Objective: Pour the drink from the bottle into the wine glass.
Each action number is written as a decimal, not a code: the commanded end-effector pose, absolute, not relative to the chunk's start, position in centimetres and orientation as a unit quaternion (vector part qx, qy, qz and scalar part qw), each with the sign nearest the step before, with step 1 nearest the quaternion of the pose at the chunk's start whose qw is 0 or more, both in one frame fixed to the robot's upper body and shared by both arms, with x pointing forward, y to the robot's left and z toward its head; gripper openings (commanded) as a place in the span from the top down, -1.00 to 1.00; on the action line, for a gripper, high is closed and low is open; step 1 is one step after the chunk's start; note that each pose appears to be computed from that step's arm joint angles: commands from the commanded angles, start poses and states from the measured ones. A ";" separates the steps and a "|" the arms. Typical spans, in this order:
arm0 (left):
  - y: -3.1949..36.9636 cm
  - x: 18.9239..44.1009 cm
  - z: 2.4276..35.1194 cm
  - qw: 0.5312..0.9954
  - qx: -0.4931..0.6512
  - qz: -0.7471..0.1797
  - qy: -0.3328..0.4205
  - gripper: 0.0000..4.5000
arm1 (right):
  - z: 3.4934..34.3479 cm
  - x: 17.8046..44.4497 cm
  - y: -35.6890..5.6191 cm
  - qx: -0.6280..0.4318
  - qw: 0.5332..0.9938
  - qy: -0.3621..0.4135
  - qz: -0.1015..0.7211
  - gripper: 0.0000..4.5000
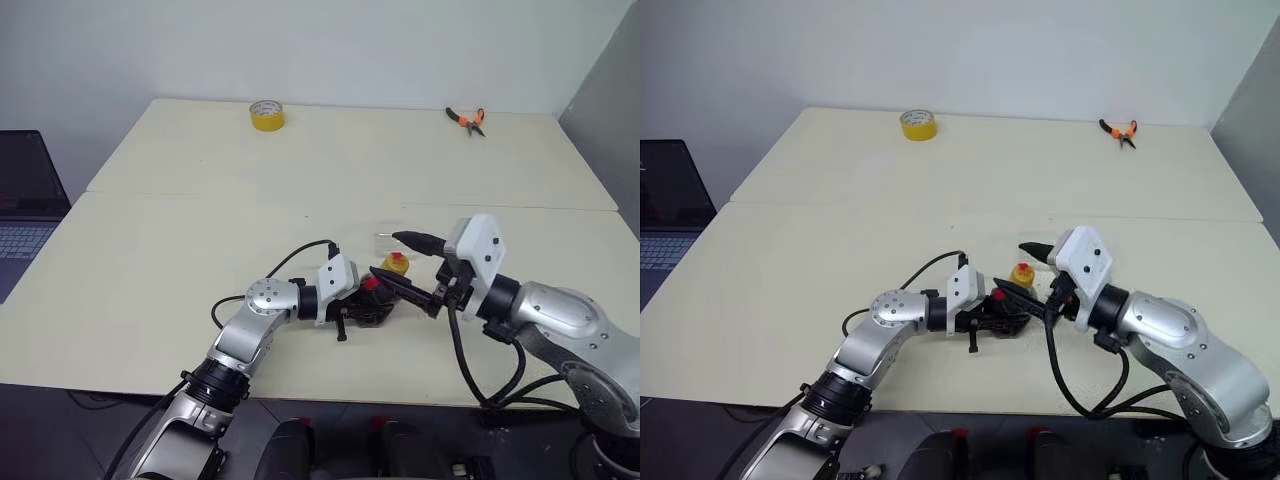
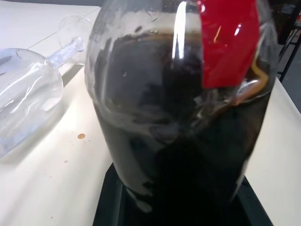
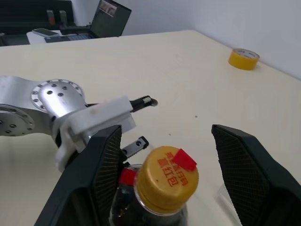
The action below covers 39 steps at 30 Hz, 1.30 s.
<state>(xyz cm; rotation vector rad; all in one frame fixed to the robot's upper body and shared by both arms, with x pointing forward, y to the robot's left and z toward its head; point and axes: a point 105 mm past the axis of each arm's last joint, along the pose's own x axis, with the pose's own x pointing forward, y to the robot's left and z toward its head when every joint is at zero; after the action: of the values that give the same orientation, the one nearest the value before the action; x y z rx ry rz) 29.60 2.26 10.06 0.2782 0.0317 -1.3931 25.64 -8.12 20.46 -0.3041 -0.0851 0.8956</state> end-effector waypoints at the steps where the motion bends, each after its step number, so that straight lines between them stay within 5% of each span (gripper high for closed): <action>1: 1.9 29.6 11.3 0.753 0.136 -0.644 -0.013 0.66 | 21.4 25.9 -8.5 -0.156 0.895 -0.069 0.411 -0.45; 12: 1.9 29.5 11.2 0.753 0.135 -0.643 -0.012 0.66 | 21.3 24.8 -11.2 -0.109 0.907 -0.045 0.404 -0.45; 23: 2.0 29.5 11.2 0.753 0.136 -0.644 -0.012 0.66 | 18.5 22.0 -13.6 -0.117 0.885 0.062 0.446 -0.45; 39: 1.8 29.6 11.2 0.752 0.136 -0.645 -0.012 0.66 | 21.6 24.3 -9.5 -0.057 0.906 -0.024 0.418 -0.45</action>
<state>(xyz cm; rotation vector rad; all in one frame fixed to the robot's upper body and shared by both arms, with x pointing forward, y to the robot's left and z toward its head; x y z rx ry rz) 29.64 2.28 10.06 0.2804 0.0321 -1.3936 24.38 -9.84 21.00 -0.0986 -0.0166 0.8727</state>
